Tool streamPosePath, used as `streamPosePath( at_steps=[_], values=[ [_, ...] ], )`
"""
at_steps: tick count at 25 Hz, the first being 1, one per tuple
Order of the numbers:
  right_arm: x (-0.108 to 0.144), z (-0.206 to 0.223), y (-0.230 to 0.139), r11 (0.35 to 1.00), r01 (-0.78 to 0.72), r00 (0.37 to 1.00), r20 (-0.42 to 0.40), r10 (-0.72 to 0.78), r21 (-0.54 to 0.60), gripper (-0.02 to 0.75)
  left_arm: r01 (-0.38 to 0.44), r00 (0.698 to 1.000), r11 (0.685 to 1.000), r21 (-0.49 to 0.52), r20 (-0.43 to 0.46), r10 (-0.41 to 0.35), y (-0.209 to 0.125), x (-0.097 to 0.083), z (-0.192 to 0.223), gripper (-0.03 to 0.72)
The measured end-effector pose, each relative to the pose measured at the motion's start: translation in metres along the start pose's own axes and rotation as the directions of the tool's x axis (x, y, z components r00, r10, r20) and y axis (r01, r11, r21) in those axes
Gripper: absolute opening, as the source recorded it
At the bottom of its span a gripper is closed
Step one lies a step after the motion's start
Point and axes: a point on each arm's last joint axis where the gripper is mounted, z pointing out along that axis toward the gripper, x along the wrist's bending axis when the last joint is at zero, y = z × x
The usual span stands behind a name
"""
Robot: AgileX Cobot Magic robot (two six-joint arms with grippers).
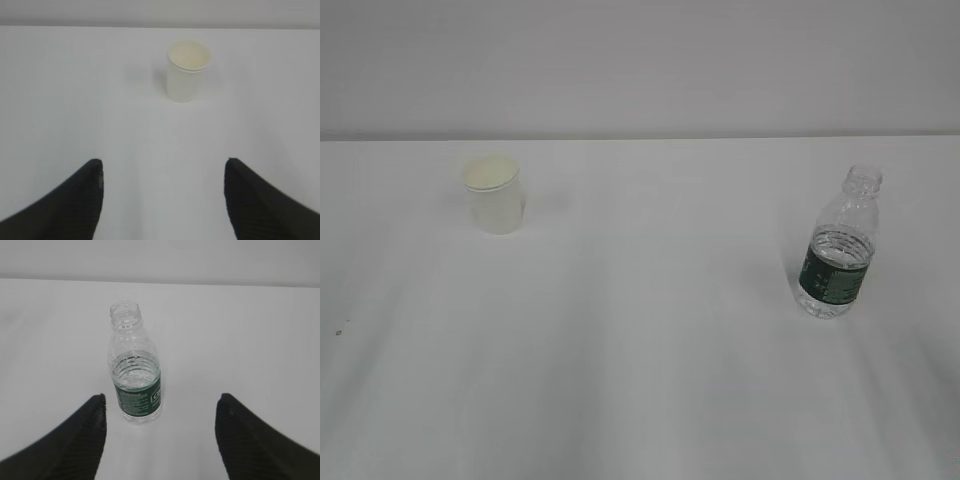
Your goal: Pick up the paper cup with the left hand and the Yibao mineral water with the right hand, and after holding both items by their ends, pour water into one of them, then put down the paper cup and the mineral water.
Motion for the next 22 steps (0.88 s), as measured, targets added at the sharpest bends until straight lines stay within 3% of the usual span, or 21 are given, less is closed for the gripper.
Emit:
streamPosePath(
  at_steps=[8,13,22],
  values=[
    [0.007,0.014,0.000,1.000,0.029,0.999,-0.029,-0.029,0.002,0.487,-0.049,0.995,0.997,-0.053,0.088,0.054,-0.011,-0.016,0.006,0.527],
    [0.018,0.015,-0.007,0.996,0.073,0.993,-0.084,-0.077,-0.048,0.483,-0.054,0.995,0.998,-0.030,0.082,0.056,-0.014,-0.016,0.016,0.526],
    [0.015,0.015,-0.024,0.993,-0.016,0.998,-0.059,0.009,-0.119,0.483,-0.054,0.996,0.998,-0.039,0.076,0.056,-0.013,-0.016,0.020,0.524]
  ],
)
